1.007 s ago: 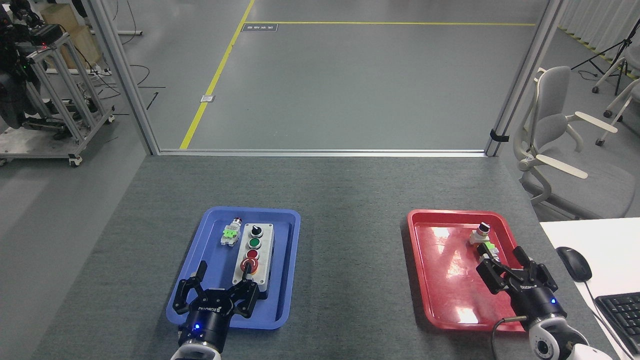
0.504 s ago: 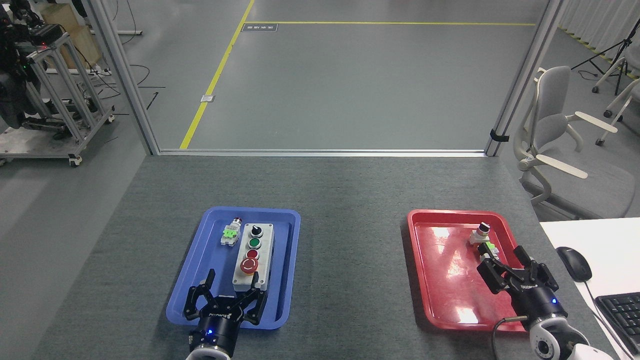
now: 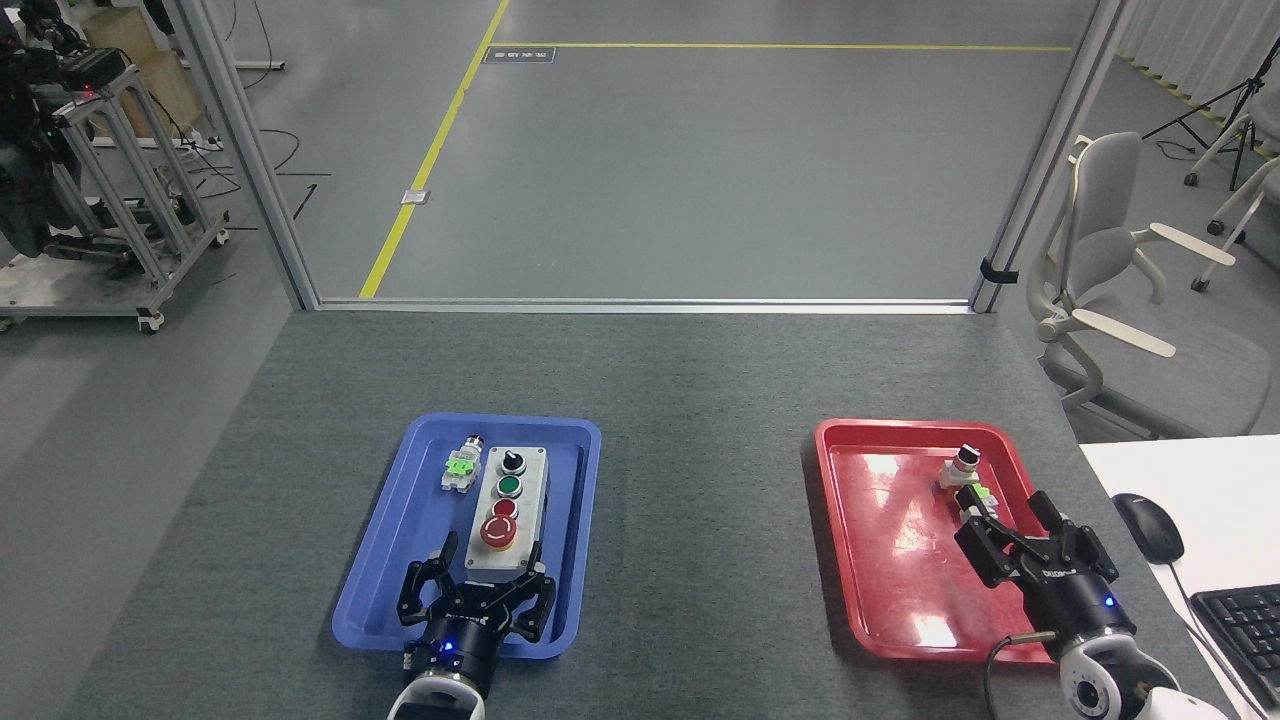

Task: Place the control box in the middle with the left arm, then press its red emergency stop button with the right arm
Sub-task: 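Close the left gripper around the near end of the control box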

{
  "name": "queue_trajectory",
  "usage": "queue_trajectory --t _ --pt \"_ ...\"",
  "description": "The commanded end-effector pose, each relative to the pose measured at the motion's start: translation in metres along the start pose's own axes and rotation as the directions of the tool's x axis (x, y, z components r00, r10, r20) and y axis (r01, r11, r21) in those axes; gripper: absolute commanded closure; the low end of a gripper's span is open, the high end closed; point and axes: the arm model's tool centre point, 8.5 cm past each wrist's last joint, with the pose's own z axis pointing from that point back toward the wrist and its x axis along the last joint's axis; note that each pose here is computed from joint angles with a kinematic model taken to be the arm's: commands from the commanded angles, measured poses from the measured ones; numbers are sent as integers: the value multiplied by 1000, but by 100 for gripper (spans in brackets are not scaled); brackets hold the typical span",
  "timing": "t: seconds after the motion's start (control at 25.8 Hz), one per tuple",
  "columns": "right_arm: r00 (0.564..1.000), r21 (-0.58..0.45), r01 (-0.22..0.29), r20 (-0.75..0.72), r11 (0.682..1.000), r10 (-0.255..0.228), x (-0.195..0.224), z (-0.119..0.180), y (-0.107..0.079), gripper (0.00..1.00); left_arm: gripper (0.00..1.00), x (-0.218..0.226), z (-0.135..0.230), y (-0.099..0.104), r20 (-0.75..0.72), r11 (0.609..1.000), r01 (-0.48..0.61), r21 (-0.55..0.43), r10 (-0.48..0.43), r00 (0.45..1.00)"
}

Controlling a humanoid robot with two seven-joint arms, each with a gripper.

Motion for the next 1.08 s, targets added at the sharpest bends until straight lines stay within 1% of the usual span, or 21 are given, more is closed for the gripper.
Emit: queue_trajectory --t 0.0,0.23,0.35,0.5,0.62,0.77,0.85,0.89,0.97,1.05 --pt "1000 -2 0 2 1000 0 0 0 -1 1 2 -3 -4 -5 -12 1000 0 -11 0 1000" --pt "1000 -4 0 4 1000 0 1 0 -1 1 2 -6 -3 -16 -23 999 4 -44 -5 1000" --pt "1000 -4 0 5 1000 0 1 0 -1 1 2 6 -2 -21 -15 998 -13 -56 12 1000" --pt "1000 -4 0 5 1000 0 1 0 -1 1 2 7 -5 -23 -25 998 -24 -66 22 999" --pt "1000 -5 0 4 1000 0 1 0 -1 1 20 6 -6 -23 -37 996 -53 -67 51 998" --pt "1000 -5 0 4 1000 0 1 0 -1 1 59 6 -3 -24 -26 996 -55 -66 54 998" --pt "1000 -5 0 2 1000 0 1 0 -1 1 64 8 -3 -20 -21 998 -53 -42 52 998" --pt "1000 -5 0 2 1000 0 1 0 -1 1 66 10 -5 -13 -16 998 -56 -17 56 998" --pt "1000 -6 0 1 1000 0 0 0 -2 1 72 12 -5 0 -15 998 -66 23 66 998" --pt "1000 -5 -1 1 1000 1 0 0 -2 1 79 13 -9 17 -8 995 -81 64 82 997"
